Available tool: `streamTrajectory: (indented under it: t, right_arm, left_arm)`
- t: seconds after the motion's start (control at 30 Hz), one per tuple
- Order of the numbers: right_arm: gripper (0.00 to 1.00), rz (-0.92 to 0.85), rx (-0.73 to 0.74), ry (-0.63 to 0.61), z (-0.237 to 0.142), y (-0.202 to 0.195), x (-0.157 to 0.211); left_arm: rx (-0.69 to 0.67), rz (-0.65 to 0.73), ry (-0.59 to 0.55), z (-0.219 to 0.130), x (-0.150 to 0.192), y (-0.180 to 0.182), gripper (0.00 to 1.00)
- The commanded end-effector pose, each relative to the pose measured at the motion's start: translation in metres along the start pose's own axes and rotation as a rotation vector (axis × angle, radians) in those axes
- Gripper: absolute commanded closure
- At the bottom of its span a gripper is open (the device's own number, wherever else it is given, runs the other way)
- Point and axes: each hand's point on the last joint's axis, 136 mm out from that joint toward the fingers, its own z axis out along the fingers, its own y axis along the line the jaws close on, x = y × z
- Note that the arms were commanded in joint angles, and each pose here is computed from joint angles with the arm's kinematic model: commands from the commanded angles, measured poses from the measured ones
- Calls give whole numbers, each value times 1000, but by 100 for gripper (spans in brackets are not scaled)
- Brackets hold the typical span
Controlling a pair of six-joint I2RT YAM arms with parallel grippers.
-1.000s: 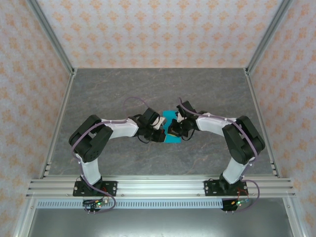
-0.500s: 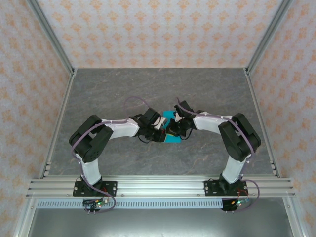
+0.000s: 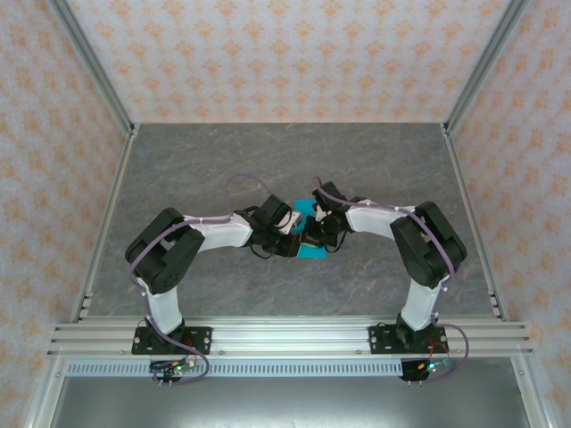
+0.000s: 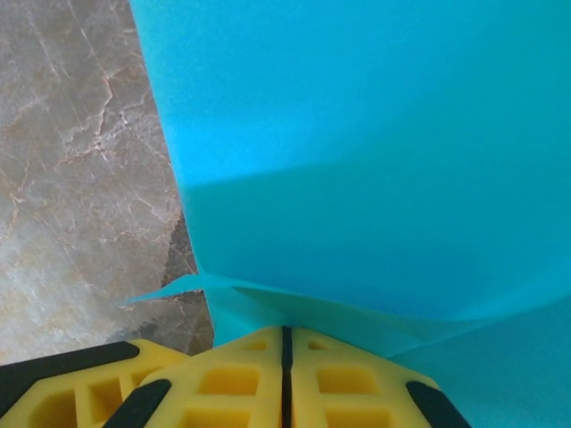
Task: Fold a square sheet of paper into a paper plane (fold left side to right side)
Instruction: Fold the triangle a second time at the center of the table.
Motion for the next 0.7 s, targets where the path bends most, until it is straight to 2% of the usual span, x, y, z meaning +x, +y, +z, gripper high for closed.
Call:
streamTrajectory:
  t: [0.0, 0.67]
  right_arm:
    - [89, 5, 130, 19, 2, -27, 8]
    - [89, 24, 132, -35, -18, -42, -22]
  left_arm:
    - [-110, -13, 77, 9, 23, 26, 100]
    - [-112, -15, 84, 10, 26, 28, 100]
